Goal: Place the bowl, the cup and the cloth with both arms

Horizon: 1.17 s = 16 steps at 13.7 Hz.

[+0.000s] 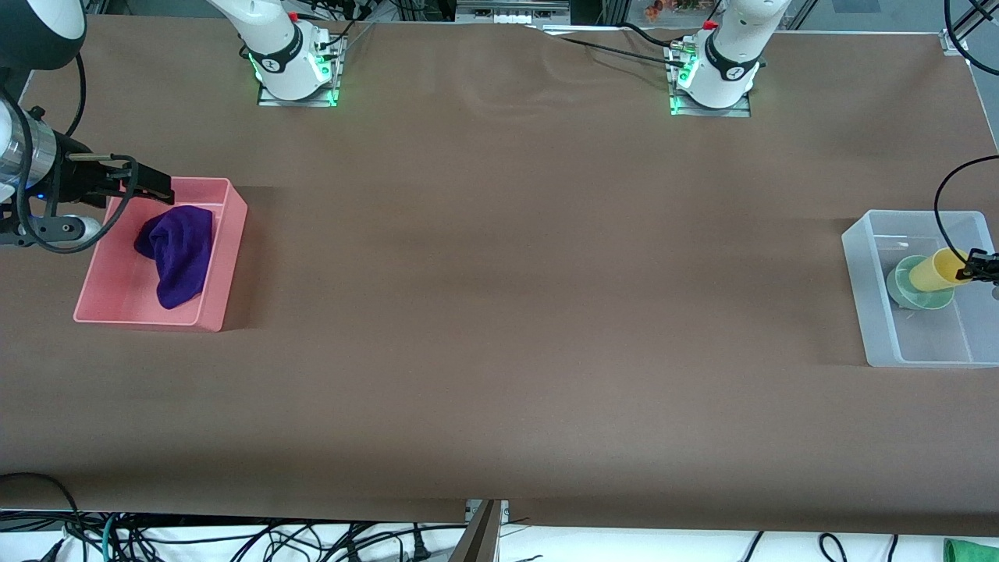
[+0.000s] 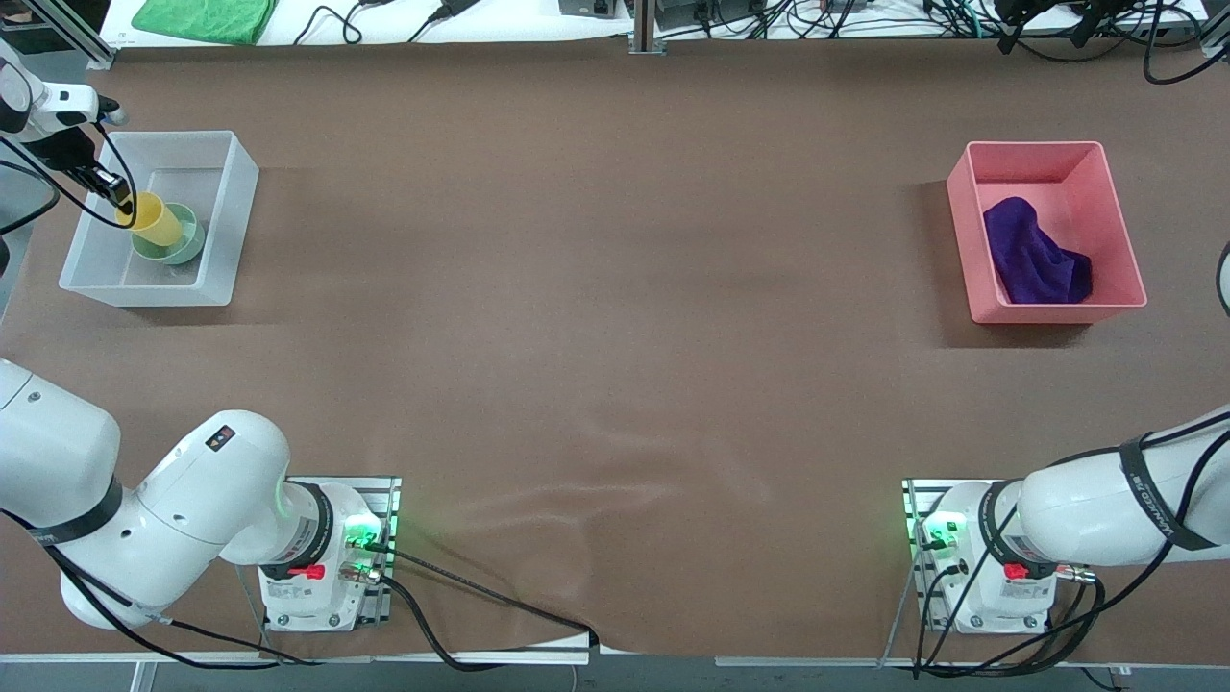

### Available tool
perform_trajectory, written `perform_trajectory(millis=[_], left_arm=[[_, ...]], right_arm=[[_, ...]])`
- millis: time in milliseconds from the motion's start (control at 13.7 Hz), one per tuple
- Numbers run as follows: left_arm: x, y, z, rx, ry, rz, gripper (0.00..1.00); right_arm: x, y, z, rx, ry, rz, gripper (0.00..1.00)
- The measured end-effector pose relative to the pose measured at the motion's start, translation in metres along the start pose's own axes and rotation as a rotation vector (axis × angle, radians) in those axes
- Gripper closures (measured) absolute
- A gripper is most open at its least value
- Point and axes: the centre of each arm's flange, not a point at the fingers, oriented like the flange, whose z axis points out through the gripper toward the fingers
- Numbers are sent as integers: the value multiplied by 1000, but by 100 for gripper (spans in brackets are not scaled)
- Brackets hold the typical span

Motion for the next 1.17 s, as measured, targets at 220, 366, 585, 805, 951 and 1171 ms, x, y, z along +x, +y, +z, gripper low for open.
perform_trajectory(millis=[220, 366, 585, 805, 951, 1171], left_arm=[[10, 6, -23, 22, 23, 16, 67], [24, 26, -60, 28, 25, 50, 48], [53, 86, -140, 49, 40, 109, 17], [83, 163, -196, 26, 53, 57, 0], [111, 220, -213, 10, 43, 9, 0], [148, 298, -234, 32, 52, -20, 0]], right_arm=[[0, 0, 0, 0, 0, 0, 0], [0, 0, 0, 0, 0, 0, 0], [0, 0, 0, 0, 0, 0, 0], [0, 0, 0, 0, 1, 0, 0], [0, 0, 0, 0, 1, 1, 0], [0, 0, 0, 0, 1, 1, 0]])
